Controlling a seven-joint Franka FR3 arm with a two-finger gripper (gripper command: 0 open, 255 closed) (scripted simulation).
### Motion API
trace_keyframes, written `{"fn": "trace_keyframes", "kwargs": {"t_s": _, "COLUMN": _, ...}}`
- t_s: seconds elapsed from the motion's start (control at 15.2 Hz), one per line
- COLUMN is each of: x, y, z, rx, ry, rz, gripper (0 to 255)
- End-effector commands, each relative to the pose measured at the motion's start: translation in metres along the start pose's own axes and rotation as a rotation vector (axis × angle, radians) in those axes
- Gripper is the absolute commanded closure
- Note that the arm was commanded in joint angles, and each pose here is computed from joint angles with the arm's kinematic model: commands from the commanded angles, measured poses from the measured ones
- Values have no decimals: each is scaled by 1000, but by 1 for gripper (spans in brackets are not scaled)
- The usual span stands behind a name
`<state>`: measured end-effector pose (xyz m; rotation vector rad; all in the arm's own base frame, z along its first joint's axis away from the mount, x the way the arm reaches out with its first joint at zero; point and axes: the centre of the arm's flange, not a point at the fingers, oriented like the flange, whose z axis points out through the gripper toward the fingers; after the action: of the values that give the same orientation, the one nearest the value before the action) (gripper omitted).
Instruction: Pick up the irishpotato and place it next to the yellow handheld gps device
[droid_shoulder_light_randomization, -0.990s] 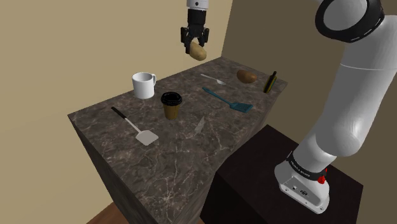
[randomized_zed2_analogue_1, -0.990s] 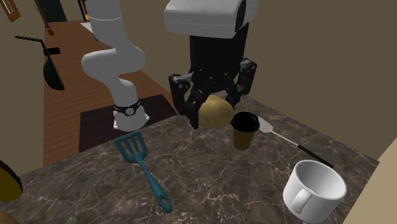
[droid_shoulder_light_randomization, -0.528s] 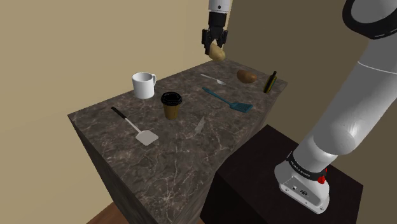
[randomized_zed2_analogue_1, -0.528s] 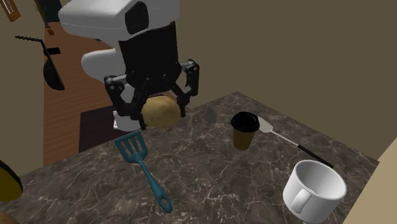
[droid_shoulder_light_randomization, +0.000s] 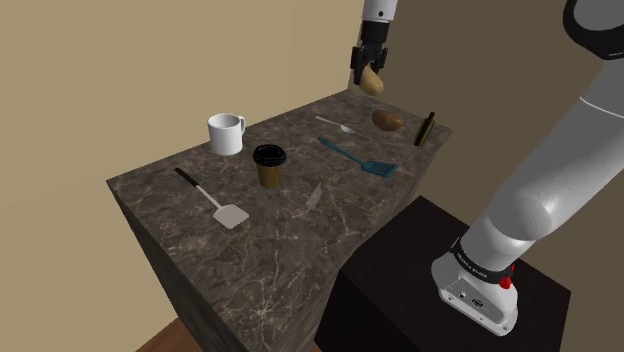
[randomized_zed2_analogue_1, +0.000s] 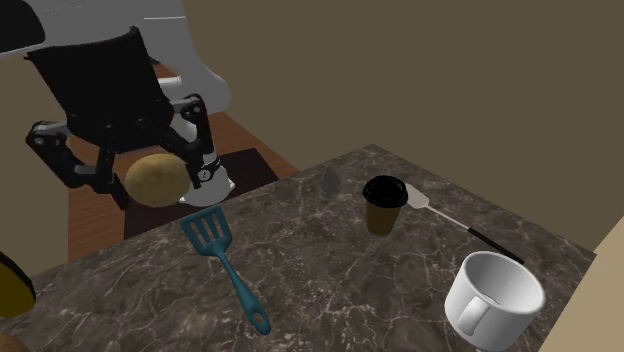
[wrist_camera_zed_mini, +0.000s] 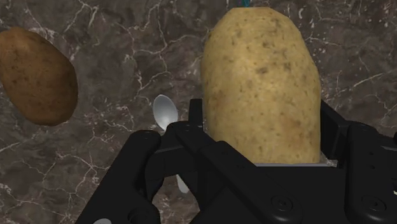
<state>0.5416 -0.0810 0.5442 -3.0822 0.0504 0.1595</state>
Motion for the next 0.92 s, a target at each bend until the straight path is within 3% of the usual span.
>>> {"fn": "trace_keyframes", "kwargs": {"t_s": 0.0, "x": -11, "y": 24, "z": 1, "rx": 0, "ry": 0, "rz": -2, "gripper": 255}}
{"fn": "trace_keyframes", "kwargs": {"t_s": 0.46, "x": -46, "y": 111, "z": 0, "rx": 0, "ry": 0, "rz": -2, "gripper": 255}}
{"fn": "trace_keyframes", "kwargs": {"t_s": 0.86, "x": -43, "y": 112, "z": 32, "rx": 0, "ry": 0, "rz": -2, "gripper": 255}}
